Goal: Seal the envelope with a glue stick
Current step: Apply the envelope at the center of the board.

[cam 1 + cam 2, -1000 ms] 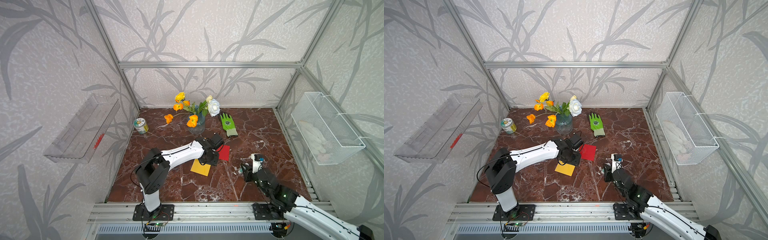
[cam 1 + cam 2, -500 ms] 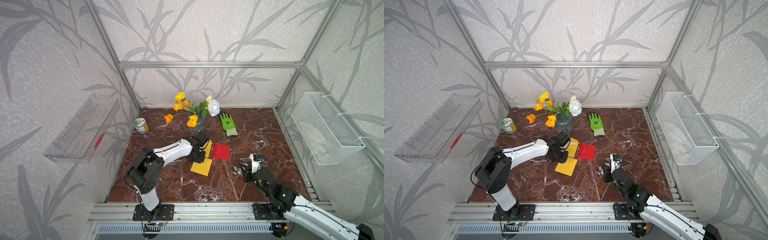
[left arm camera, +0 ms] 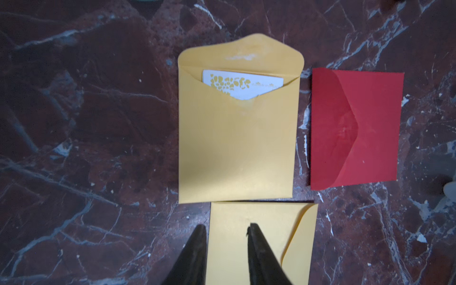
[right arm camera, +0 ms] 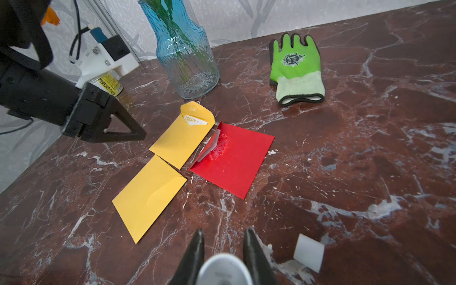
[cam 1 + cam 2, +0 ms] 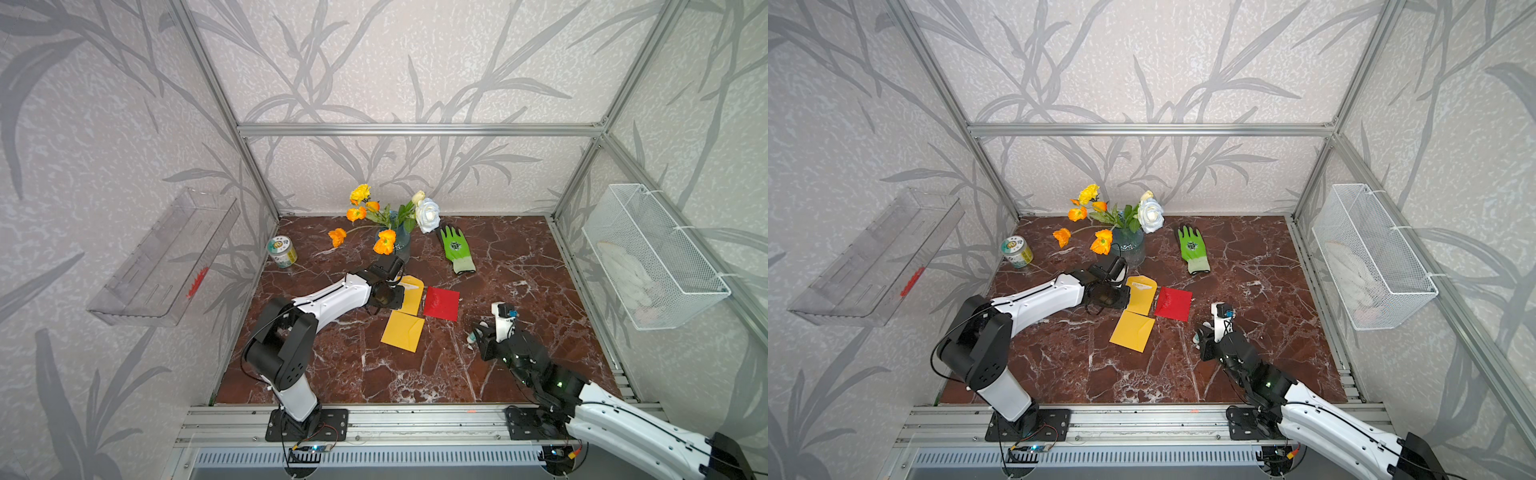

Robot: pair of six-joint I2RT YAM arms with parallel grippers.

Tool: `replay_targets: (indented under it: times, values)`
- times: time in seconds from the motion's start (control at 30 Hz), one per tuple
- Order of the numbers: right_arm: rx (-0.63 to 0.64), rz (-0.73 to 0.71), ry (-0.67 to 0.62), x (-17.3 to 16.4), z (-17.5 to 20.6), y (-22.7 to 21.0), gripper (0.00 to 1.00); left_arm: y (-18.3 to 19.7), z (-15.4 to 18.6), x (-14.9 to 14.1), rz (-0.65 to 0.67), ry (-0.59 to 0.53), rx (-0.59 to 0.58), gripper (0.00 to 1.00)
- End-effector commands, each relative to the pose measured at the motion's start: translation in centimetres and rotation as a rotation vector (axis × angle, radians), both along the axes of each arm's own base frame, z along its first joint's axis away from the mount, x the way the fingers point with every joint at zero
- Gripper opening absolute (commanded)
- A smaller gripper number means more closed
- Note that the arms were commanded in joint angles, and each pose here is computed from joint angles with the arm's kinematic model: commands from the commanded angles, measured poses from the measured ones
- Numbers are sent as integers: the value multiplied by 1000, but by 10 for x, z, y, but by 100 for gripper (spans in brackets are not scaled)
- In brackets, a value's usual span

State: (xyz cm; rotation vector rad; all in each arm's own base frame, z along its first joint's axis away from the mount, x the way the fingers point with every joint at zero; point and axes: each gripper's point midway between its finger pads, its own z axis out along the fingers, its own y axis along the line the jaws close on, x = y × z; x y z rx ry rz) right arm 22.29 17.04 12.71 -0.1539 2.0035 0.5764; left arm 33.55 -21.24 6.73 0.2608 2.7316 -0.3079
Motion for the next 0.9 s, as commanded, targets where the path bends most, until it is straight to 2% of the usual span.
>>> replay_targets:
  times: [0.0, 0.17, 0.3, 0.47, 0.63, 0.87]
  values:
    - [96, 20, -95, 17, 48, 22, 0, -4, 2, 22, 5, -69, -11, 29]
    - [89, 67, -106, 38, 57, 54, 0, -12, -4, 35, -13, -109, -28, 27]
    - [139, 77, -99, 64, 59, 73, 0, -11, -19, 38, -19, -112, -5, 28]
    - [201, 98, -98, 97, 60, 99, 0, -6, -42, 36, -14, -74, 31, 28]
    - [155, 172, -125, 123, 59, 135, 0, 4, -58, 30, 2, -30, 89, 28]
    - [156, 181, -205, 161, 25, 170, 0, 8, -70, 16, 2, 55, 94, 28]
